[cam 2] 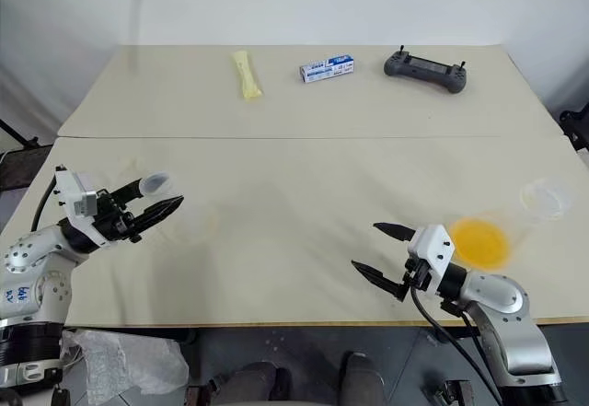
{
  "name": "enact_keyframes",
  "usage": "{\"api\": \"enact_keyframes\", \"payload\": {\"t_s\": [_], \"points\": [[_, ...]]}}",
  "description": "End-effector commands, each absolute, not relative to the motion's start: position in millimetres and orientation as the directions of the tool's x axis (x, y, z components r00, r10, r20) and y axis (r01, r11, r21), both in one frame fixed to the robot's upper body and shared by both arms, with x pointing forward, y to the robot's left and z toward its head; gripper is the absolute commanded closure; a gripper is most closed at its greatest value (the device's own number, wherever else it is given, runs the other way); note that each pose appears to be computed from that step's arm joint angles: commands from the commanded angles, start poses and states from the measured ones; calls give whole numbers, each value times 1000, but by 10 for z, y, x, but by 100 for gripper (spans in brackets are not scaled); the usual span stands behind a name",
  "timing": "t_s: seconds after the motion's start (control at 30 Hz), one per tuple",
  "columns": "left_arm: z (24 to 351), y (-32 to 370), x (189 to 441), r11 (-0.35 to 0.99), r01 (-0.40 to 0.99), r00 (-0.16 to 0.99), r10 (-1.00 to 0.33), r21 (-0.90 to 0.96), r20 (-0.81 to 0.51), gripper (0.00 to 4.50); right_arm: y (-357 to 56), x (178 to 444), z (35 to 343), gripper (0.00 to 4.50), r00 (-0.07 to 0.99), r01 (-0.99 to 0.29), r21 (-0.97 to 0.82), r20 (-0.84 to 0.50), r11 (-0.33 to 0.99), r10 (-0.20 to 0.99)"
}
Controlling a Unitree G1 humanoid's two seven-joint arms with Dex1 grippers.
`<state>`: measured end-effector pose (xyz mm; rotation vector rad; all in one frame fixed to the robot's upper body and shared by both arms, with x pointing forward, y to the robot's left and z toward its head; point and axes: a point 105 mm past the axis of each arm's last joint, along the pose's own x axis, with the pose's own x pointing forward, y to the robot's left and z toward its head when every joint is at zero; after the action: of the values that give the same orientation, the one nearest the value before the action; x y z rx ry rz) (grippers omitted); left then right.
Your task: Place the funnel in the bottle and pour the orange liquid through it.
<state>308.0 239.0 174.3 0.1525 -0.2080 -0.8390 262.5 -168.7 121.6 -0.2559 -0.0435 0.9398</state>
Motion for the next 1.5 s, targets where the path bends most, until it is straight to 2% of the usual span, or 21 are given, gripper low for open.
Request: {"api": "enact_keyframes", "payload": {"t_s": [0.03, 0.2, 0.37, 0.53, 0.67, 0.93, 1.17, 1.23, 1.4, 1.5], "points": [[1865, 2333, 3094, 624, 738, 616, -778, 257, 123, 219, -1692, 2638, 1388, 0, 595, -776, -270, -19, 569, 803], [2013, 2093, 3212, 559, 776, 551, -826, 293, 118, 219, -1697, 2670, 1421, 0, 593, -776, -273, -9, 569, 805], [2157, 1608, 3367, 416, 853, 398, -909, 316, 122, 219, -1704, 2684, 1439, 0, 597, -771, -276, 0, 574, 802], [2182, 1172, 3478, 301, 901, 276, -953, 312, 122, 219, -1711, 2681, 1447, 0, 609, -759, -283, 9, 586, 793], [2071, 759, 3495, 146, 943, 141, -989, 298, 38, 219, -1756, 2625, 1478, 0, 633, -736, -292, 23, 611, 774], [2006, 554, 3592, 111, 940, 112, -994, 323, 13, 219, -1751, 2562, 1465, 0, 656, -716, -290, 36, 636, 754], [1913, 510, 3580, 86, 947, 90, -996, 311, 3, 219, -1738, 2556, 1480, 0, 668, -702, -289, 52, 651, 742], [1887, 514, 3591, 99, 950, 103, -995, 295, 3, 147, -1738, 2555, 1478, 0, 669, -701, -289, 52, 652, 742], [1863, 544, 3558, 104, 960, 105, -994, 260, 8, 3, -1734, 2556, 1474, 0, 667, -702, -290, 51, 650, 743], [1886, 593, 3534, 111, 967, 111, -994, 229, 16, 3, -1730, 2566, 1481, 0, 663, -706, -292, 49, 645, 747]]}}
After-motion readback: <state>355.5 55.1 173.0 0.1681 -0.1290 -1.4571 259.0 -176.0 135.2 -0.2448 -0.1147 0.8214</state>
